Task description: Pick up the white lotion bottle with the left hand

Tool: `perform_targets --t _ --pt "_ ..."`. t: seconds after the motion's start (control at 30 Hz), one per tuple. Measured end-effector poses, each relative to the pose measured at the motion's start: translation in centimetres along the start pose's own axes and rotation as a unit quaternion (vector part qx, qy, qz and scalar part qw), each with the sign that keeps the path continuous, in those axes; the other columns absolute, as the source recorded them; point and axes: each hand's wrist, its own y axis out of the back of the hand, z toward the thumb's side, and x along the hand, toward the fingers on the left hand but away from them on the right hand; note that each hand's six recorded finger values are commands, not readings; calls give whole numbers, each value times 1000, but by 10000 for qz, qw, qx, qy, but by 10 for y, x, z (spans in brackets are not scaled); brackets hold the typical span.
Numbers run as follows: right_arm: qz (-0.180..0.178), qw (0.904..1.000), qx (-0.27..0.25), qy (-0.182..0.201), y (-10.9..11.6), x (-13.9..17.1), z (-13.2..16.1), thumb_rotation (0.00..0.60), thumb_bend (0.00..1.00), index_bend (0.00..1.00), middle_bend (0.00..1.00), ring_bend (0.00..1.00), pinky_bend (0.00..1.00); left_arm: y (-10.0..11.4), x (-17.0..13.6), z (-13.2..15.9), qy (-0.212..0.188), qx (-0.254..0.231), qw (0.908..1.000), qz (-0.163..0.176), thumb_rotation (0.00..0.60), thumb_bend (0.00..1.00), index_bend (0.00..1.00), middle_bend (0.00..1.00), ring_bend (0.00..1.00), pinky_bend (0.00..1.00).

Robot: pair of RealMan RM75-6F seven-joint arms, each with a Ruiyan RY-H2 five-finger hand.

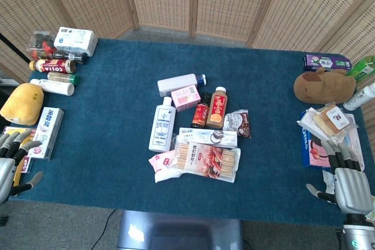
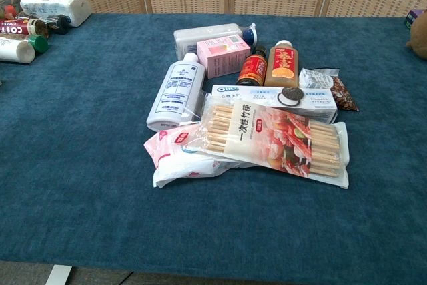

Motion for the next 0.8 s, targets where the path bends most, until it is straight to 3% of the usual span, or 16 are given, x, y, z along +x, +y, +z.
perform_targets --t 0.47,0.63,0.8 --pt "57 9998 -173 -29 -1 7 -4 600 39 0 0 0 0 -6 10 10 -245 152 9990 -338 600 323 224 110 94 0" --pt "23 9998 -195 -85 2 11 -9 600 39 0 0 0 0 -13 34 30 -607 356 9957 -599 600 324 191 106 86 0" --pt "-74 9997 -186 -148 9 16 -14 600 38 0 0 0 0 -27 66 60 -1101 529 9887 -866 600 326 90 93 20 0"
